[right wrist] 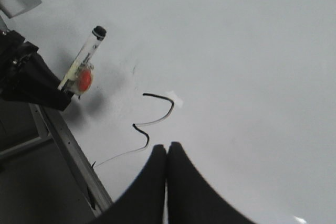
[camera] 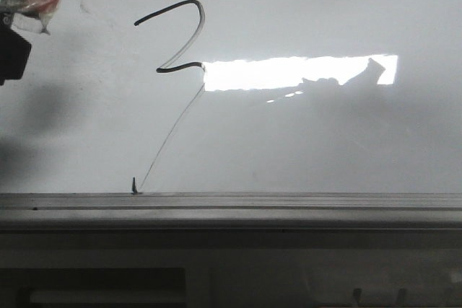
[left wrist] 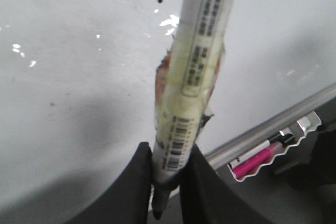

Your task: Write number 3 on whiteboard

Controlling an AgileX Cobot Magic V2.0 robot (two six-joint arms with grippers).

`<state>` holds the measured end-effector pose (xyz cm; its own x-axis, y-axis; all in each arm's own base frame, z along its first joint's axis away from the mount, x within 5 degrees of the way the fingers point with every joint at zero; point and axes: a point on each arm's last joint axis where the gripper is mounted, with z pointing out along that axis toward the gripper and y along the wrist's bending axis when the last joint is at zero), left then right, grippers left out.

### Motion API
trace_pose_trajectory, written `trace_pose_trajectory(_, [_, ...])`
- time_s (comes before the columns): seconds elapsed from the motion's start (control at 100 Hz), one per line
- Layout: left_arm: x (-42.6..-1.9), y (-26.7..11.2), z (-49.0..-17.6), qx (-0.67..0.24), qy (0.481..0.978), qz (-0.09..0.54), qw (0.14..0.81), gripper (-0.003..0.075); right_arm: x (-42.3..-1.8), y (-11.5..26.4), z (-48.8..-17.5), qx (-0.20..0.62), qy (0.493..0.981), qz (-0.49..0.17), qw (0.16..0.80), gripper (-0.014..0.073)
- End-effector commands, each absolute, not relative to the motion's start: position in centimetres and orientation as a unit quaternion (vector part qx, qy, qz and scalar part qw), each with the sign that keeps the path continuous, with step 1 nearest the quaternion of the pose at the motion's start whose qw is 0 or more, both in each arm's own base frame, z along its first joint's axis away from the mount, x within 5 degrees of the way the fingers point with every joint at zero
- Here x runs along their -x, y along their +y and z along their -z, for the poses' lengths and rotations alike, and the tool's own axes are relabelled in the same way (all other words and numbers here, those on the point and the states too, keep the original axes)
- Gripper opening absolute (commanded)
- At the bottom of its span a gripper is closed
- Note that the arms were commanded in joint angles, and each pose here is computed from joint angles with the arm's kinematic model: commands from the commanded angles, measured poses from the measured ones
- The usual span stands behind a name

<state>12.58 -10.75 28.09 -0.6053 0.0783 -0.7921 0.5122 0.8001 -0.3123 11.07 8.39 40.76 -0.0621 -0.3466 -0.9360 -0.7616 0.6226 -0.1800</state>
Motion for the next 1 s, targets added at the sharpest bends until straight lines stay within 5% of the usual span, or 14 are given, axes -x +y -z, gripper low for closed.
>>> trace_pose_trajectory(0.0, [-13.7,-10.8,-29.4,-0.147,0.831,0.272,0.463,-0.0021,-11.3,8.2,-41.3,0.361,0.698,-0.187,0.589,-0.0061])
trace_pose_trajectory(0.99, [-18.9,-13.2,-25.5,-0.152,0.841,0.215,0.473,-0.0017,-11.2,8.5,-40.7,0.361,0.706,-0.213,0.572,-0.0061])
